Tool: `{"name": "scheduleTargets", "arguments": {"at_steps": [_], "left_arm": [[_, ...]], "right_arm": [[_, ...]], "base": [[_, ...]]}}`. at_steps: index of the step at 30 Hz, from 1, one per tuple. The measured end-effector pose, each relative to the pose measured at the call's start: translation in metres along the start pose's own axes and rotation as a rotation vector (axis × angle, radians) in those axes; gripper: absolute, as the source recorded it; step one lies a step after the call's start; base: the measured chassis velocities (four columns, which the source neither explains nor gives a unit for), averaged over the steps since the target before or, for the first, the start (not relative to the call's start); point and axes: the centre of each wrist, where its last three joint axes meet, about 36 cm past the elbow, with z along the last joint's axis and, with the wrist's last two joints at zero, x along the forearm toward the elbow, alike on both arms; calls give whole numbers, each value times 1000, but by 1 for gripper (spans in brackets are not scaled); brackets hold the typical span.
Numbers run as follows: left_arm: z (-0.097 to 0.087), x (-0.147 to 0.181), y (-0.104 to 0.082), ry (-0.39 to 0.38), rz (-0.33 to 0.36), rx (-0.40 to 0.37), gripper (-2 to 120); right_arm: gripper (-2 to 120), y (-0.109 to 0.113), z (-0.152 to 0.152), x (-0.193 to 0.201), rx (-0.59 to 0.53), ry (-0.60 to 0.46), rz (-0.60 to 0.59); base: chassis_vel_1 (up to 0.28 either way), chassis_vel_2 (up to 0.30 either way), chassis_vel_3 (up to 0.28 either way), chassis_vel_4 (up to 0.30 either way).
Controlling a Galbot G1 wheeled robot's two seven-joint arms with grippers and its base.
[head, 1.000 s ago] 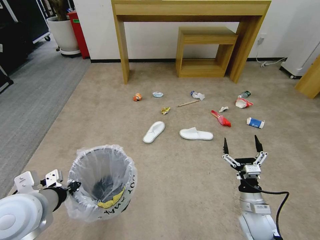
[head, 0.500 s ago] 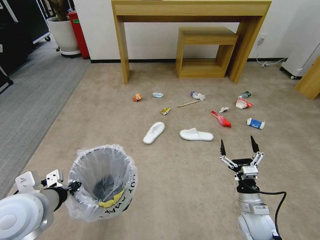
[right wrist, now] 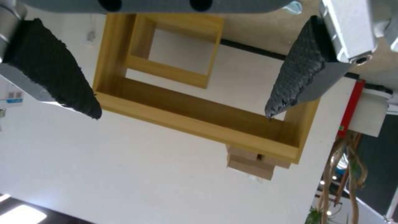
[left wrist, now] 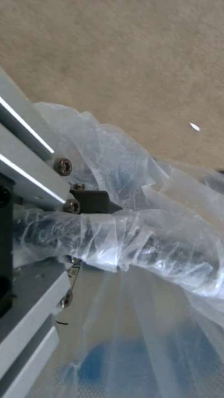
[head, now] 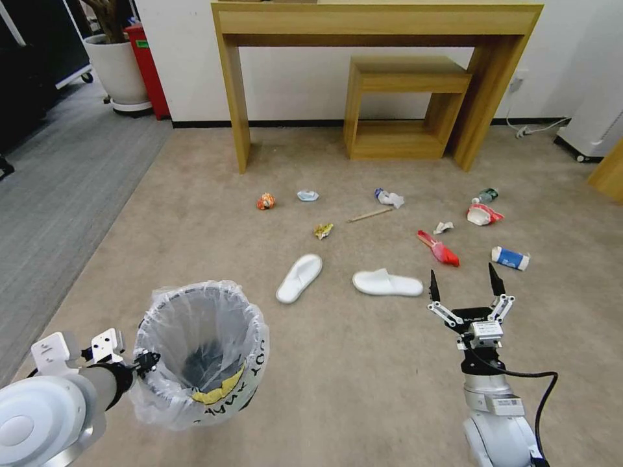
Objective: Pick up the trash bin and place the garbage on the floor into it.
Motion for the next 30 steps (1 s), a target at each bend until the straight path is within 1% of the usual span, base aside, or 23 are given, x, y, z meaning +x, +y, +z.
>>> {"name": "scheduleTargets", "arguments": {"at_steps": [18,30], "left_arm": [[2,0,-1,-7,-1,-1,0],[1,2,0,-18,-11,8,0]], "right_arm": [[100,1,-1,1,-5,0,-6],[100,-1,-3,0,5,-6,1]], "base": [[-214,219,216,-216],[-132,138,148,-141]]}}
